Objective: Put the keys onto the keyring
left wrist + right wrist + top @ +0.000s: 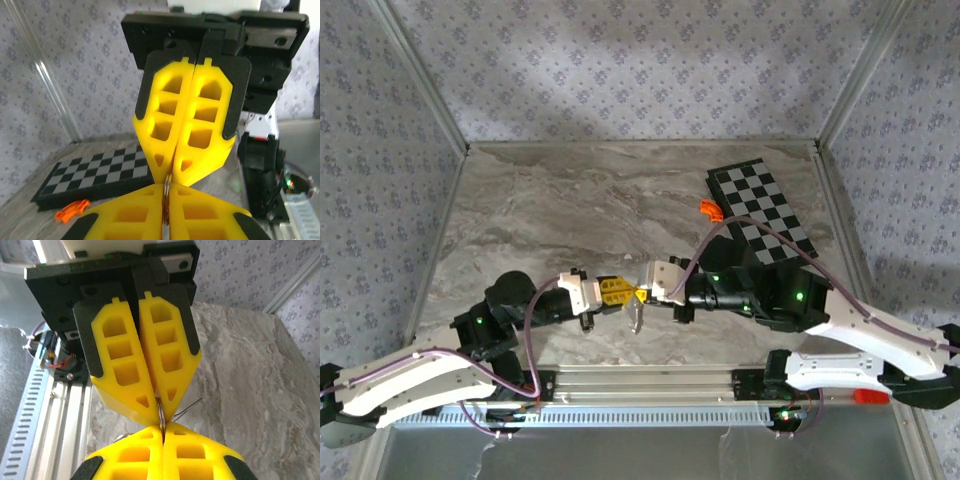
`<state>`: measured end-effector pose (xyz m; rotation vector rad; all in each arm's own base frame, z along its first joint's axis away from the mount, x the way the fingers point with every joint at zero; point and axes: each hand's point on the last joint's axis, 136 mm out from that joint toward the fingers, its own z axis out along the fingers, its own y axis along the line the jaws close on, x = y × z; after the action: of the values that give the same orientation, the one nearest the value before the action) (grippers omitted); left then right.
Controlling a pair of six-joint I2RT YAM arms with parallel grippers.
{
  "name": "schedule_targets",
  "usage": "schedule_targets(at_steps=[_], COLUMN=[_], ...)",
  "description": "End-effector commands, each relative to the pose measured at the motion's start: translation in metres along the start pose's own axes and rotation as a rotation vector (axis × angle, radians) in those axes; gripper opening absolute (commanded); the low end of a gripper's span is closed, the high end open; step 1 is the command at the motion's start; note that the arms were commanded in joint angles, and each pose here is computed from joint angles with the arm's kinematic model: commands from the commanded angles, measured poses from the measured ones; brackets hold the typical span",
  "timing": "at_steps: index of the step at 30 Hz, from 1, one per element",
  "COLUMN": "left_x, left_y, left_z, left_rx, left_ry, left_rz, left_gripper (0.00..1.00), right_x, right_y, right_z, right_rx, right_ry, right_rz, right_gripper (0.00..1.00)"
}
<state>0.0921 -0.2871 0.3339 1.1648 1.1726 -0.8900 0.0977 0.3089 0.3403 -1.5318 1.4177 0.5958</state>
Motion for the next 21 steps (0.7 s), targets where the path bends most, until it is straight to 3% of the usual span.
schedule_targets(at_steps=[1, 3, 5, 10, 13, 17, 21], left_x=[0.017, 0.020, 0.021, 0.014, -0.006, -0.034, -0.052], left_y=[0.000, 0.000, 0.001, 0.002, -0.002, -0.012, -0.017], left_z=[0.001, 0.003, 0.005, 0.009, 0.005, -0.005, -0.014], left_rx=[0.006, 0.009, 0.004, -0.008, 0.012, 0.059, 0.083], left_ry=[0.127, 0.139, 0.134, 0.071, -0.041, -0.202, -0.315], left_rz=[0.050, 0.052, 0.051, 0.045, 0.042, 0.033, 0.024], left_gripper=[0.11, 0.10, 0.00, 0.00, 0.00, 0.00, 0.00], right_x=[0.008, 0.012, 0.015, 0.013, 0.009, -0.002, -0.014], right_y=[0.001, 0.001, 0.001, -0.002, 0.002, 0.008, 0.012], right_z=[0.006, 0.010, 0.013, 0.010, 0.007, 0.004, -0.005], right_rx=[0.005, 0.002, 0.008, 0.028, 0.009, -0.019, -0.041], right_ry=[0.089, 0.123, 0.148, 0.139, 0.102, 0.015, -0.077], right_rz=[-0.054, -0.068, -0.082, -0.085, -0.049, -0.014, 0.000], right_gripper=[0.00, 0.00, 0.00, 0.00, 0.00, 0.16, 0.22])
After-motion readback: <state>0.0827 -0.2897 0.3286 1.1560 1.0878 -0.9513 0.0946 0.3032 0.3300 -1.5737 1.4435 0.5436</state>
